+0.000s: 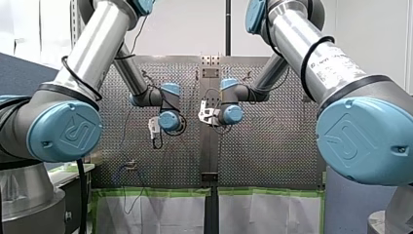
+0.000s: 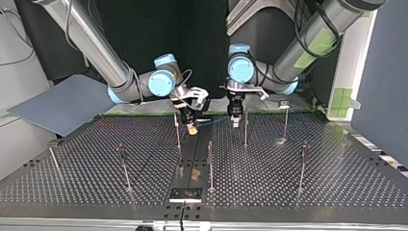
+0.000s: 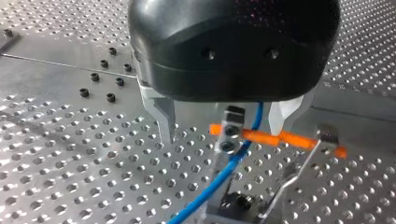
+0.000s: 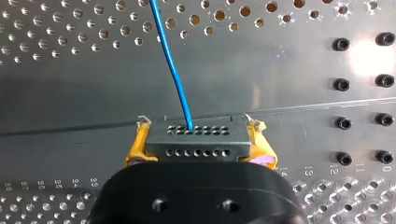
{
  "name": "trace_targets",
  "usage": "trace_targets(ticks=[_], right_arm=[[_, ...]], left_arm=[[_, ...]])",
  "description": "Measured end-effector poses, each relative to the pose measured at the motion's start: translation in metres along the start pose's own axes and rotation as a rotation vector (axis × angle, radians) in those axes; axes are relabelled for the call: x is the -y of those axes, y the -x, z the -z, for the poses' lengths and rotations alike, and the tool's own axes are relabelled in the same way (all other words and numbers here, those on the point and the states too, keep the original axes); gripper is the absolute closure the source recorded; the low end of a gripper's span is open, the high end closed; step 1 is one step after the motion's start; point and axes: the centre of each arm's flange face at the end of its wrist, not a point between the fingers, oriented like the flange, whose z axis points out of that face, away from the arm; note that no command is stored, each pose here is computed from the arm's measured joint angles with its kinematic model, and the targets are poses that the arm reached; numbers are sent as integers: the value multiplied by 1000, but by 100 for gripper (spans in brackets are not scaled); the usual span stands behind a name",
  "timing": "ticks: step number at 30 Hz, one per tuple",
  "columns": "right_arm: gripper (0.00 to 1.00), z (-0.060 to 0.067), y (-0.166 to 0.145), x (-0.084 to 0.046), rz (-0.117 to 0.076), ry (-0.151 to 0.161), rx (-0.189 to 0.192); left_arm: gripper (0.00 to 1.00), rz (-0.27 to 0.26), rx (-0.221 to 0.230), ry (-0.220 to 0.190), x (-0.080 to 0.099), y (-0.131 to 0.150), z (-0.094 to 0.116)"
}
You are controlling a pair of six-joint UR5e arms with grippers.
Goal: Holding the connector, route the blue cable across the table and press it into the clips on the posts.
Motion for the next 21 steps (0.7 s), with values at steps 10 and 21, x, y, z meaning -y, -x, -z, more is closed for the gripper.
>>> trace_targets(ticks=[10, 21], right_arm=[[100, 0, 0, 0, 0, -2, 0], [100, 0, 0, -1, 0, 0, 0]], left_arm=[[0, 39, 2, 33, 4, -24, -19], [24, 12, -11, 79, 1, -37, -20]])
